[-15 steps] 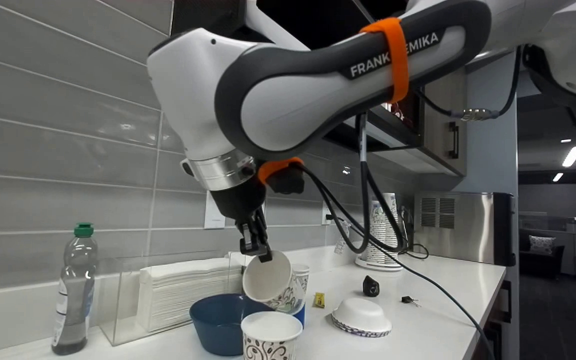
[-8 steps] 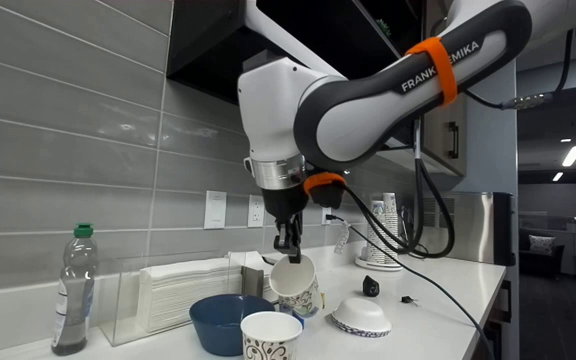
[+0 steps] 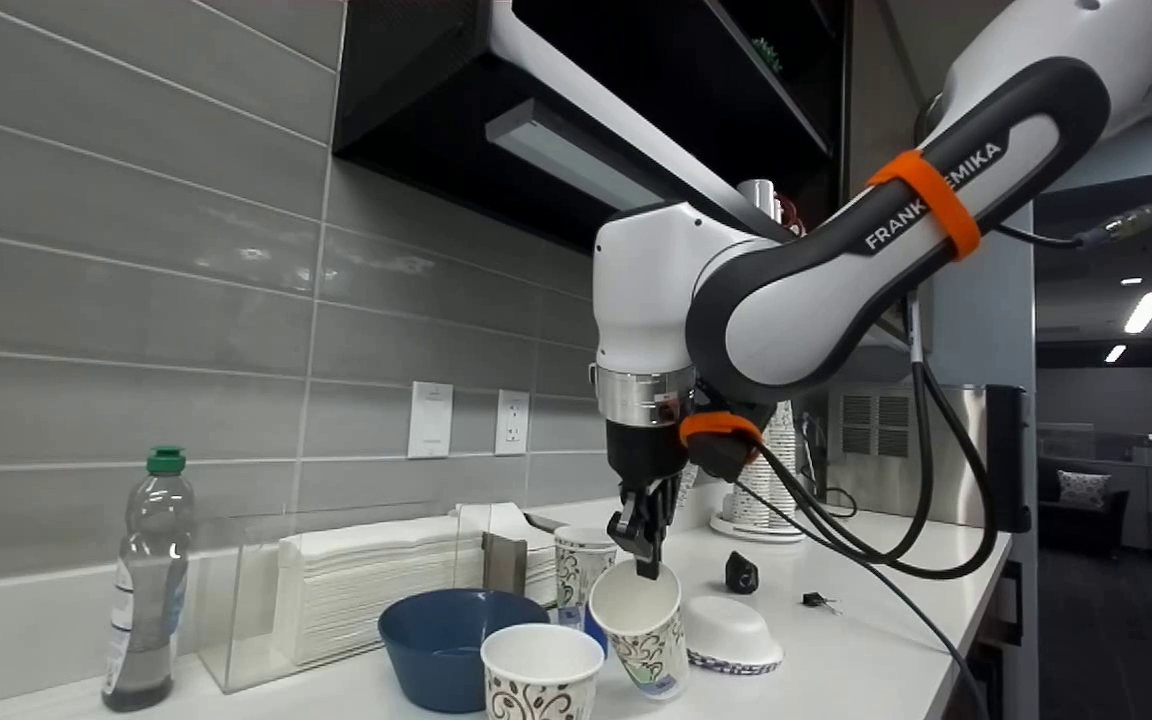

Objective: Pour the contents in the coffee cup on the right into the coffee cup on the left.

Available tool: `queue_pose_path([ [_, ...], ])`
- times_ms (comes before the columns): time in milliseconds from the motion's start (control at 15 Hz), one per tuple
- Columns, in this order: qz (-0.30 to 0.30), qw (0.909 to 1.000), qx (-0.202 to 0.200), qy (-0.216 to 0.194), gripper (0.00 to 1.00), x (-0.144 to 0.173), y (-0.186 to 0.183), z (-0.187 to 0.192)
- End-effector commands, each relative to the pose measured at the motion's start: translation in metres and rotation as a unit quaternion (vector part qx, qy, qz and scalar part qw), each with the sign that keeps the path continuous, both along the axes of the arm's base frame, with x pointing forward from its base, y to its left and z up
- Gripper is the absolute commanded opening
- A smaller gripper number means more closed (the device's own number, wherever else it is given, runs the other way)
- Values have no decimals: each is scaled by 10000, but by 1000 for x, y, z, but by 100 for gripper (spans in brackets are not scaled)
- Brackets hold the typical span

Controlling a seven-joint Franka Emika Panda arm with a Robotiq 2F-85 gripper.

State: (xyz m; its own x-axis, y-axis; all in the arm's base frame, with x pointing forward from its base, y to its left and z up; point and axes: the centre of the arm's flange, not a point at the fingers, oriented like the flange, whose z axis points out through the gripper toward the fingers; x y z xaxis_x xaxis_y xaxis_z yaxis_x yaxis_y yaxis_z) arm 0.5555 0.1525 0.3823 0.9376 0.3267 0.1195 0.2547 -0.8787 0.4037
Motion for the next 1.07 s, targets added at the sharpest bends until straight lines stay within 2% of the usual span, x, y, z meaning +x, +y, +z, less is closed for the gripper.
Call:
queue_pose_path([
  [0,-11,10000,12,-12,1,-1,1,1],
  [200,-92,9998,167,48,1,3,-12,-3],
  [333,-223,9983,544,13,1,8,-31,-4],
  [667,-773,9796,1843,-193,1,27,-88,18],
  [800,-945,9722,2141,-72,1,31,-104,14],
  [1000,-1058,9670,2305,261,1,28,-112,-3],
])
